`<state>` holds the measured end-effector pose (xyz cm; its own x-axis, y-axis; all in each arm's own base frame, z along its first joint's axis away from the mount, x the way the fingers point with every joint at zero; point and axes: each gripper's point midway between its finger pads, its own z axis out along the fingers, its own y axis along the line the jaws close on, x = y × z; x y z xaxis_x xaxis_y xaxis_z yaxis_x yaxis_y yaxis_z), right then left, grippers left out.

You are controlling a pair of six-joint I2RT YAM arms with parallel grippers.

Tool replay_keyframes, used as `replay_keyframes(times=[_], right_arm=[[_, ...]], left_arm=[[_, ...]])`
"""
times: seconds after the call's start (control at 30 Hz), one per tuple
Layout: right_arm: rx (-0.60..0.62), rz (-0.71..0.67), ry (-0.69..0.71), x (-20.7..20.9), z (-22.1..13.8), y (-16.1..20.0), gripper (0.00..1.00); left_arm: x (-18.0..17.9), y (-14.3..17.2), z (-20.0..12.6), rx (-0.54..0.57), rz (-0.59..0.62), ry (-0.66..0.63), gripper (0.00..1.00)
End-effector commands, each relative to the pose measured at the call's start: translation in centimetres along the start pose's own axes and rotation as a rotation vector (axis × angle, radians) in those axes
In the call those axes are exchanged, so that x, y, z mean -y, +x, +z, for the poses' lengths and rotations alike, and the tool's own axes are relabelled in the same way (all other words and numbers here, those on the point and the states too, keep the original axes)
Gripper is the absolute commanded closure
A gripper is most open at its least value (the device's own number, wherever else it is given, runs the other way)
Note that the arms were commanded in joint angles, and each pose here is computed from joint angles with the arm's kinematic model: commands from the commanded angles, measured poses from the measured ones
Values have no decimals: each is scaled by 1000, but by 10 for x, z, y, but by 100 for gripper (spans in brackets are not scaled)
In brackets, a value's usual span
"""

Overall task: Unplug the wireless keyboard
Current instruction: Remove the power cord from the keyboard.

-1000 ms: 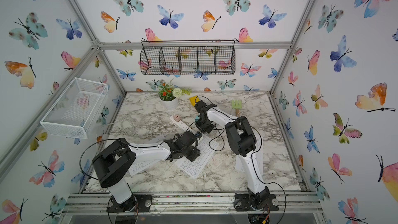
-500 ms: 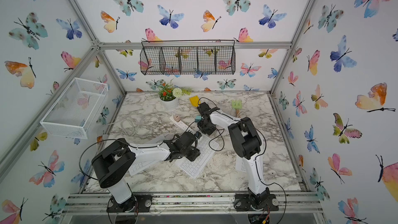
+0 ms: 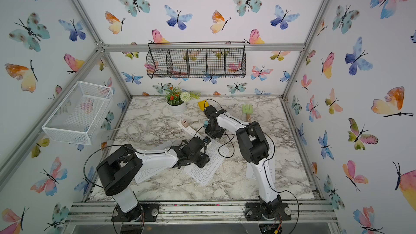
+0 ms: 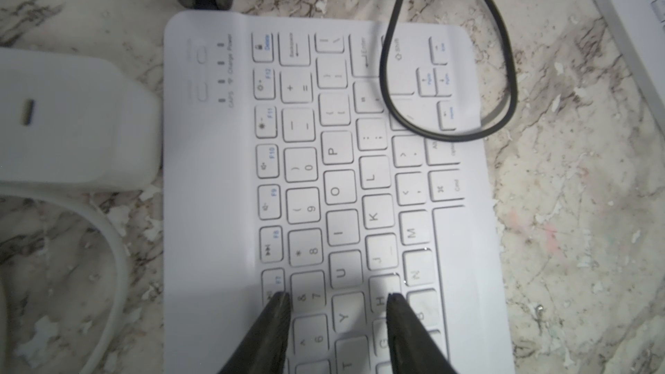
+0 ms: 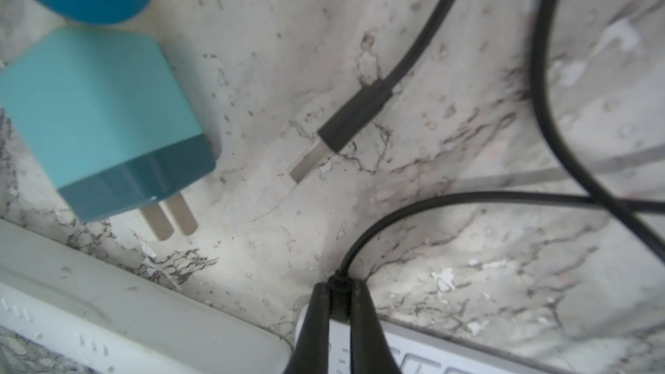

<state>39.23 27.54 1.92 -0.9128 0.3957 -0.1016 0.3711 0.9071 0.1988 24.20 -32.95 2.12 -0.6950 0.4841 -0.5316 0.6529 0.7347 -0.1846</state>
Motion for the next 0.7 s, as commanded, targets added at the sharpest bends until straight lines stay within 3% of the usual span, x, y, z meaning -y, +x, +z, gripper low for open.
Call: replay_keyframes(times=[0.0, 0.13, 0.23, 0.53, 0.67], right_arm=[[118, 92, 107, 29, 15, -27, 98], [-28, 401, 102, 50, 22, 16, 98], [-57, 494, 27, 44, 23, 24, 98], [135, -6, 78, 18, 13, -33, 98], [168, -97, 96, 18, 11, -40, 98]], left_arm=[[-20, 127, 7, -435, -62, -47, 54], [-20, 126, 6, -434, -62, -49, 54], [-20, 126, 6, -433, -63, -50, 54], [-19, 127, 6, -434, -64, -43, 54], [-18, 128, 7, -436, -65, -40, 54]])
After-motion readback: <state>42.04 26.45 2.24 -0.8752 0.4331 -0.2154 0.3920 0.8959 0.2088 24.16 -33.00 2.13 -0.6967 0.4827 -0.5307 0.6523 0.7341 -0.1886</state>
